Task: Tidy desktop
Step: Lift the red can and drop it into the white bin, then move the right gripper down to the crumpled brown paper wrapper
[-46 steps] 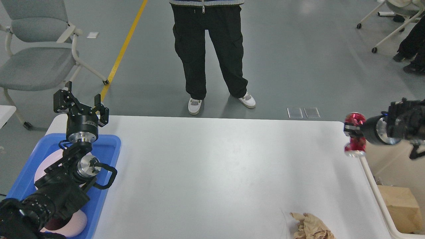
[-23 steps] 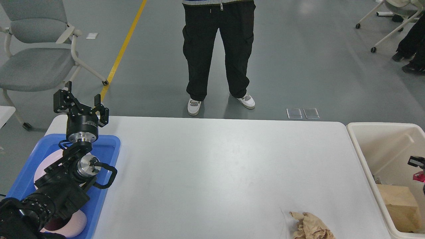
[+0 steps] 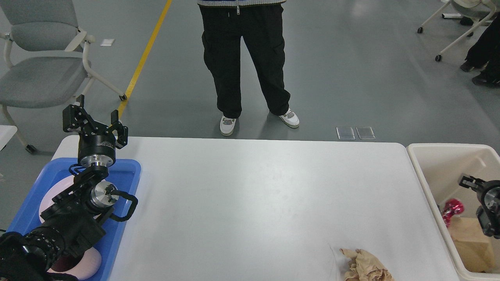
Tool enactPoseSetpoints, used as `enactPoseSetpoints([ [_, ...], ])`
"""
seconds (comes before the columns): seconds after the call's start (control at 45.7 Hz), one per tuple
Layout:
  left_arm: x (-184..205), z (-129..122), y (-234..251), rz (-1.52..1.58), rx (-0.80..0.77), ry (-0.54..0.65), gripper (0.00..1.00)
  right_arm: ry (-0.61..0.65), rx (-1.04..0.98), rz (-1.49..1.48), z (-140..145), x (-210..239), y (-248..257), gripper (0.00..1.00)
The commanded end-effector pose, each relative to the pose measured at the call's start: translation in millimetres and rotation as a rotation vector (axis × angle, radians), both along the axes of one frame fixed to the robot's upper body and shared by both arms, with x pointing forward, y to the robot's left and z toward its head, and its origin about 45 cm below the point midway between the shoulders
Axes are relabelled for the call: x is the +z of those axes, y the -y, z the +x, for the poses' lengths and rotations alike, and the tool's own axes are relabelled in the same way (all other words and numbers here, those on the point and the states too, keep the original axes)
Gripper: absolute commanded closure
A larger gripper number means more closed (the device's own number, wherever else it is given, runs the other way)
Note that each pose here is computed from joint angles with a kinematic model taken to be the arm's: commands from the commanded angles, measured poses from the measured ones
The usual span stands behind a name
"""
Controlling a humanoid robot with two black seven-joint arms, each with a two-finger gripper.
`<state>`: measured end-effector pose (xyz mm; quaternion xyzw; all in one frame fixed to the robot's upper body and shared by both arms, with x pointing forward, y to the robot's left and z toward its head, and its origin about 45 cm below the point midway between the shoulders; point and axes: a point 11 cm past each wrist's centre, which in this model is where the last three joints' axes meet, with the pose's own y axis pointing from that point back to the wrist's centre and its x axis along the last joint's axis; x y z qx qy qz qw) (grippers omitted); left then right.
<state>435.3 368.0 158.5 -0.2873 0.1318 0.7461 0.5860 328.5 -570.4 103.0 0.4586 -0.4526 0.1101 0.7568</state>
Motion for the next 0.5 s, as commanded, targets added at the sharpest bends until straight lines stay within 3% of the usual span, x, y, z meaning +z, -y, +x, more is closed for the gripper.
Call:
enactPoseSetpoints([
  [0.0,0.0,0.0,0.0,0.0,0.0,0.0,0.04,0.045,0.033,0.03,28.9,9.4,-22.6,0.0],
  [0.372,-0.3,0.1,0.8,-0.001,-0.001,0.0,0.04,0.131,0.135,0.154,101.9,39.7,-97.9,0.0],
  [0.481,-0.1,0.2,1.2,-0.002,-0.002,0.0,0.04,0.088,0.135,0.241,116.5,61.5,-119.1,0.0],
])
